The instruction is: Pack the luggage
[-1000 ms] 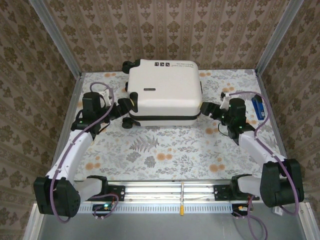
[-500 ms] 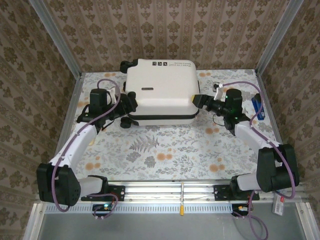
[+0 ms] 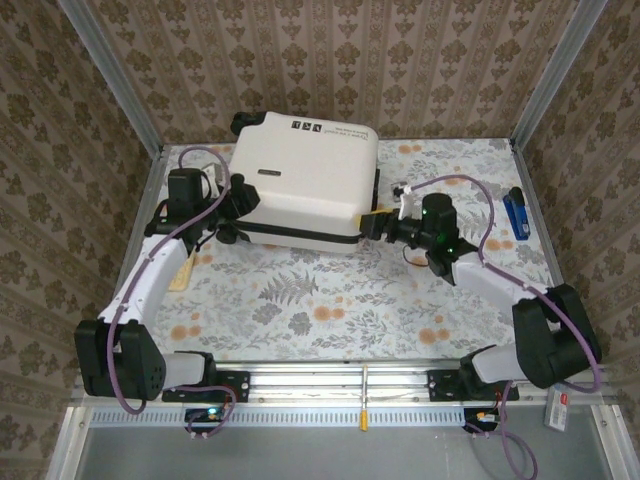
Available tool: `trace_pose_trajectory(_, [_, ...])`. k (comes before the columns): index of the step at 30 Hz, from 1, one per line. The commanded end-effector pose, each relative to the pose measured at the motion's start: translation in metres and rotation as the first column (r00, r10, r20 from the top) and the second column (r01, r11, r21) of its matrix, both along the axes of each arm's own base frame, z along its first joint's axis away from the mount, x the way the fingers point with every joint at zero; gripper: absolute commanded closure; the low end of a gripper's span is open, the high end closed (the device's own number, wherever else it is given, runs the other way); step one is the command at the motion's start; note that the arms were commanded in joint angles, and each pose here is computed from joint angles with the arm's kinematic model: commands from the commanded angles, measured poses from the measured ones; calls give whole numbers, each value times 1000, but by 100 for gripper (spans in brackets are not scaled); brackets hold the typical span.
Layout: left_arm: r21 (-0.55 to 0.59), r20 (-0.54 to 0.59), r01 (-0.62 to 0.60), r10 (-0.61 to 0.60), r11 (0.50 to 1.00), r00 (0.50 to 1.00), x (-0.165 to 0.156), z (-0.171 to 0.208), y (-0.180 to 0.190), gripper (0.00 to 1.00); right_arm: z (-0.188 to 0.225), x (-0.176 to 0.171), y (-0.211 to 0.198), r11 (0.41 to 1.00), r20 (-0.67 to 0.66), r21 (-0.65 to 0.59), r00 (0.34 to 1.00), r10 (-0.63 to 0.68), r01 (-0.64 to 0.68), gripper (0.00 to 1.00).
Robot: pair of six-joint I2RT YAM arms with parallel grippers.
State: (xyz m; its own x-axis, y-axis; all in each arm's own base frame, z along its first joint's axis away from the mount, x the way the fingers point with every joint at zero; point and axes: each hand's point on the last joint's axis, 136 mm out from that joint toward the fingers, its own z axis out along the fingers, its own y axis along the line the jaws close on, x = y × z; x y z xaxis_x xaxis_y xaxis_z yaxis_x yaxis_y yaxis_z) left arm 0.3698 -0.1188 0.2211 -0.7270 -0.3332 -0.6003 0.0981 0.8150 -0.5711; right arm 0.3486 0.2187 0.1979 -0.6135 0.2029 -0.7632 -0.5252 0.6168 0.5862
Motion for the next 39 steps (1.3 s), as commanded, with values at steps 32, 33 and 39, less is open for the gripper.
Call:
trace_pose_trajectory(32, [246,150,132,-172,960,974,-40,75,-56,18,-87,15,-14,905,111,-370,977,-182,210,74])
trace_pose_trajectory(33, [256,147,140,-181,957,972,-40,74,-60,18,-84,16,-15,903,119,-372,976,-183,215,84])
trace_pose_trajectory(39, [357,132,212,-274,910,953,-40,70,-101,18,-83,13,-23,897,142,-375,970,-195,235,100])
